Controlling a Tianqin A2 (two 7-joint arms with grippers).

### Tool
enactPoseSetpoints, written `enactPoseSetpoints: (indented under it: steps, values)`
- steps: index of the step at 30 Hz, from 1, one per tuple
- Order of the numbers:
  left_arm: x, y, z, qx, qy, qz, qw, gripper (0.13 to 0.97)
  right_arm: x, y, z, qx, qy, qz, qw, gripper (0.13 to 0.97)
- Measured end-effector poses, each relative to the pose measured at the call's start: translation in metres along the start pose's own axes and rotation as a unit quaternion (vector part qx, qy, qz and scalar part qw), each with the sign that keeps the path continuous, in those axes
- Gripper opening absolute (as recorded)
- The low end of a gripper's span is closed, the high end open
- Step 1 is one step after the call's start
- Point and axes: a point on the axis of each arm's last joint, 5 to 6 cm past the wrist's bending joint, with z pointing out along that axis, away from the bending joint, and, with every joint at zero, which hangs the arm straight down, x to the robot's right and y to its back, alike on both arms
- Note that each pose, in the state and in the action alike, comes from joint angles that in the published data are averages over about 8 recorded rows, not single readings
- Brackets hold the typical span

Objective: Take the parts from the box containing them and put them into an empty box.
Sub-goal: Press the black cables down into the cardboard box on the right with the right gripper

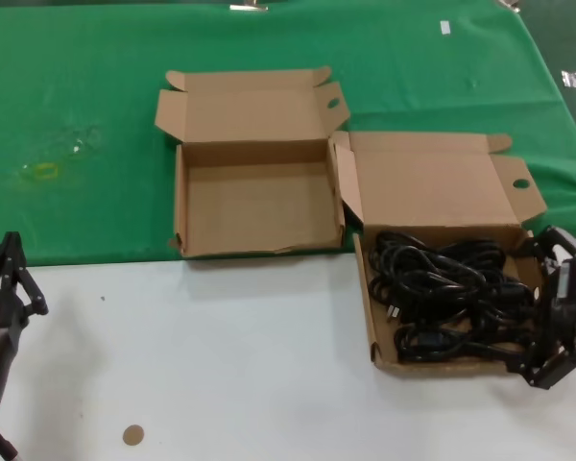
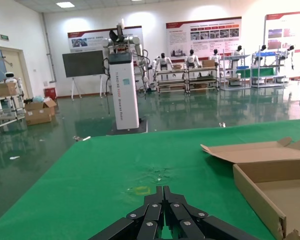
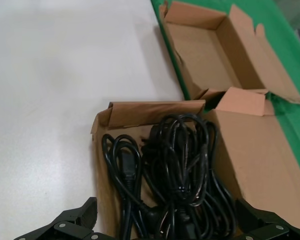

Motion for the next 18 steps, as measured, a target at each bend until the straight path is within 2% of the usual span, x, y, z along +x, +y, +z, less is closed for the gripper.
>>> enactPoseSetpoints:
  steps: [18]
  values:
    - [0.0, 0.0, 0.0, 0.0, 0.0, 0.0, 1.0, 0.152, 0.01, -0.014, 0.047, -0.017, 0.021, -0.018, 0.999, 0.951]
